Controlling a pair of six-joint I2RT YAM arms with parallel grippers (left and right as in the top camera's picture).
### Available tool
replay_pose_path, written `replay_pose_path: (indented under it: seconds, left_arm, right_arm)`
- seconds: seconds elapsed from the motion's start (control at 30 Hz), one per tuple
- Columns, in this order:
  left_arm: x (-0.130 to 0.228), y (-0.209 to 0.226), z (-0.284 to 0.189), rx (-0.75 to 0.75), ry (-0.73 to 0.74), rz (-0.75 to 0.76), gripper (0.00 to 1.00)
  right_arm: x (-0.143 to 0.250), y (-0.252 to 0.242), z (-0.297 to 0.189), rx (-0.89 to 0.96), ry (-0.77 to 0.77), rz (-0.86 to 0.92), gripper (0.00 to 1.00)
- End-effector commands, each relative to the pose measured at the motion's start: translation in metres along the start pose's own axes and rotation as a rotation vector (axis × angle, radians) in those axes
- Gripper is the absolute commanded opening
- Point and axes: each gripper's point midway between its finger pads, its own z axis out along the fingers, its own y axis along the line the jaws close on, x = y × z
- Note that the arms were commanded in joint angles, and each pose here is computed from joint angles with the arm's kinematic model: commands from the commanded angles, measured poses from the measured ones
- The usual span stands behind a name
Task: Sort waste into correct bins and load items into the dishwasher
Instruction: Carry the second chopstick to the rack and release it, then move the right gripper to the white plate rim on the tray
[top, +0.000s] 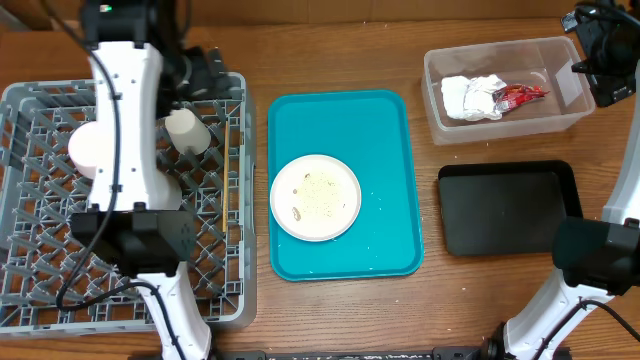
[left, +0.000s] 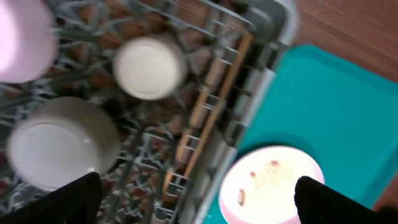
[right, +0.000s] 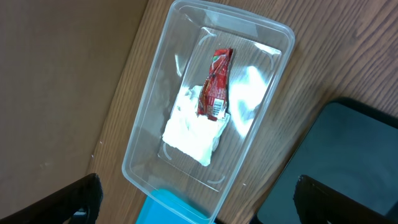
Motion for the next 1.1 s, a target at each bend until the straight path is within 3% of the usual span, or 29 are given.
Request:
replay_pose_path:
  seconds: [0.0,0.1,0.4,0.67,0.8,1.07]
  left_arm:
    - [-0.014,0.027,-0.010,-0.108,-0.074,-0.004,1.00]
    - [-0.018,0.036,-0.011,-0.155,-0.087,0.066,1.00]
    - [-0.022,0.046,-0.012,-0.174,-0.096,0.047,1.00]
    - [-0.027,0.066,-0.013,-0.185,-0.094,-0.003,1.00]
    - [-0.028,0.065,-0.012,-0.177,-0.094,-0.004,1.00]
    - [-0.028,0.064,-0.012,-0.177,-0.094,-0.002,1.00]
  right_arm:
    - [-0.003,-0.001,-0.001,0.003,-0.012,0.001,1.00]
    - [-0.003,-0.001,-0.001,0.003,-0.012,0.001,1.00]
    - [-0.001,0.000,-0.001,-0.004,-0.003,0.001,1.00]
    - [0.059,0.026,-0.013,-0.174,0.324,-0.004,1.00]
    - [0.116,0.050,-0.016,-0.248,0.419,-0.322,1.00]
    - [0.229,0.055,0.020,-0.051,0.371,-0.682,1.00]
